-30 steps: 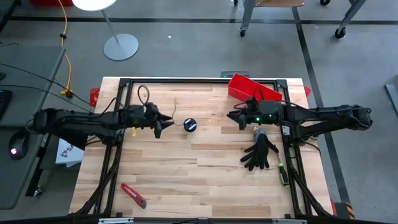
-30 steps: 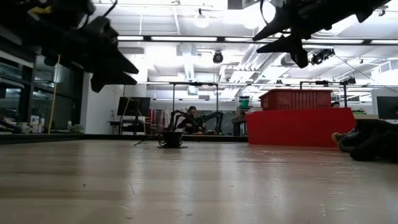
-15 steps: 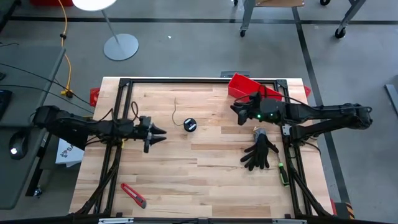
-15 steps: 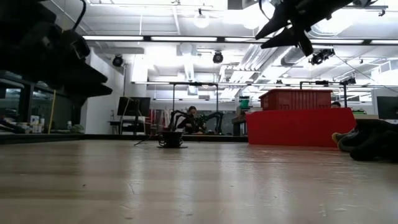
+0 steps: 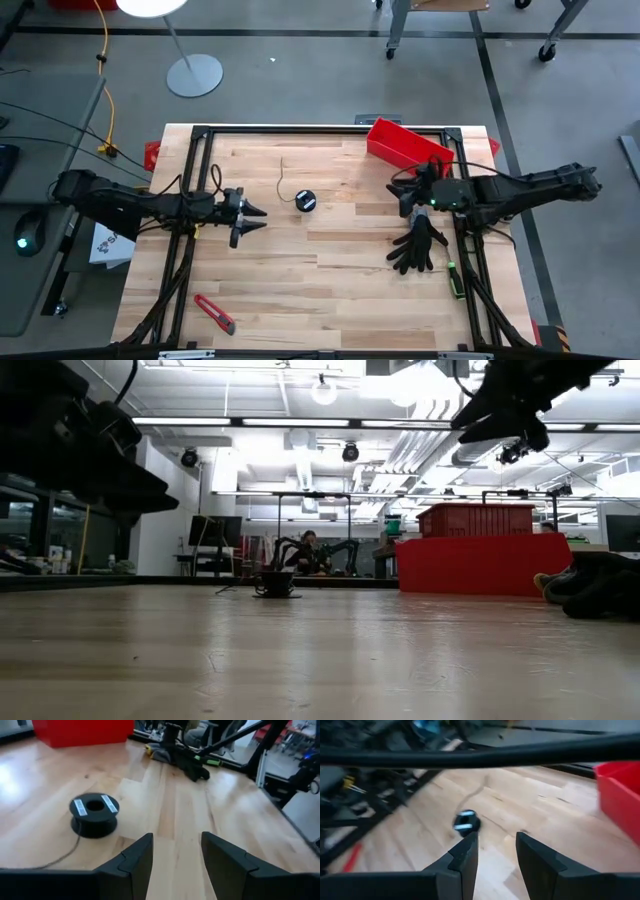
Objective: Coil cords
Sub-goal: Return to Home Position
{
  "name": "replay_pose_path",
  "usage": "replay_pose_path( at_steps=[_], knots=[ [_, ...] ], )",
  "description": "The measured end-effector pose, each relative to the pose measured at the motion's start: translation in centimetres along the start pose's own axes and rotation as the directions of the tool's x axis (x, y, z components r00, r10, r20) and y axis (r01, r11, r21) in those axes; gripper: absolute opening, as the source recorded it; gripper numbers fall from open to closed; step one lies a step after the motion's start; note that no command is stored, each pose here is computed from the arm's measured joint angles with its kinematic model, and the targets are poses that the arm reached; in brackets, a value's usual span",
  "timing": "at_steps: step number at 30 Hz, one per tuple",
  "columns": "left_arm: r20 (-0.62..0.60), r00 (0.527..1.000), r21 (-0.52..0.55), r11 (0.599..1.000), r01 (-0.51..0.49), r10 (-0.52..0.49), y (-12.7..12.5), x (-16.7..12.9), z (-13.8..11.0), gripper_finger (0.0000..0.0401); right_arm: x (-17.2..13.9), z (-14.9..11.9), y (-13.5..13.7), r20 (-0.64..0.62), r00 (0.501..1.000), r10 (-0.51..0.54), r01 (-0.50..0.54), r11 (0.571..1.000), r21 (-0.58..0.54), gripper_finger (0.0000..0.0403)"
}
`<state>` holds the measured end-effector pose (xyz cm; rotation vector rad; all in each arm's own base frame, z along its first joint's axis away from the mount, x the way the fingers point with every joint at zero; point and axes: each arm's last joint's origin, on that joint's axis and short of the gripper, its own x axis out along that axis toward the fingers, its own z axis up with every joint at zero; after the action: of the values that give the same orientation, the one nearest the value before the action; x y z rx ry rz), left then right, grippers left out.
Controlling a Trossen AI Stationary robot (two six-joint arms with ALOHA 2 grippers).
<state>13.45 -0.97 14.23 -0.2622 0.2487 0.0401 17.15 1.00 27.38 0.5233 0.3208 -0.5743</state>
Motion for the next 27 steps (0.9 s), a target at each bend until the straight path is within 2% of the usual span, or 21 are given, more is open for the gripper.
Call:
replay_pose_path(
  at_steps=[2,4,8,11,14,17,20,22,27],
  knots=[
    [-0.004,1.0,-0.022,1.0,0.006,-0.006,0.0,0.0,0.0,0.016,0.2,-0.9,-0.4,0.046,0.998,0.052,-0.052,0.999,0.01,0.0126],
    [-0.004,1.0,-0.023,1.0,0.006,-0.006,0.0,0.0,0.0,0.016,1.1,-1.8,-0.9,0.143,0.982,0.121,-0.125,0.992,0.014,0.0126],
    [-0.004,1.0,-0.023,1.0,0.006,-0.006,0.0,0.0,0.0,0.016,3.3,-3.0,-3.4,0.287,0.911,0.297,-0.315,0.949,0.017,0.0126],
    [-0.004,1.0,-0.023,1.0,0.006,-0.006,0.0,0.0,0.0,0.016,4.2,-2.9,-5.1,0.288,0.857,0.427,-0.444,0.896,-0.005,0.0126],
    [-0.005,1.0,-0.023,1.0,0.006,-0.006,0.0,0.0,0.0,0.016,4.4,-2.3,-5.6,0.217,0.813,0.541,-0.534,0.84,-0.096,0.0126],
    [-0.005,1.0,-0.023,1.0,0.006,-0.006,0.0,0.0,0.0,0.016,4.3,-1.8,-5.5,0.204,0.776,0.597,-0.561,0.801,-0.209,0.0126],
    [-0.005,1.0,-0.023,1.0,0.006,-0.006,0.0,0.0,0.0,0.016,4.1,-2.0,-5.7,0.207,0.774,0.599,-0.54,0.794,-0.278,0.0126],
    [-0.007,1.0,-0.023,1.0,0.005,-0.005,0.0,0.0,0.0,0.016,4.0,-2.6,-6.1,0.2,0.775,0.6,-0.538,0.791,-0.29,0.0126],
    [-0.01,1.0,-0.023,1.0,0.004,-0.004,0.0,0.0,-0.1,0.016,3.1,-4.2,-6.4,0.234,0.732,0.639,-0.565,0.763,-0.315,0.0126]
  ],
)
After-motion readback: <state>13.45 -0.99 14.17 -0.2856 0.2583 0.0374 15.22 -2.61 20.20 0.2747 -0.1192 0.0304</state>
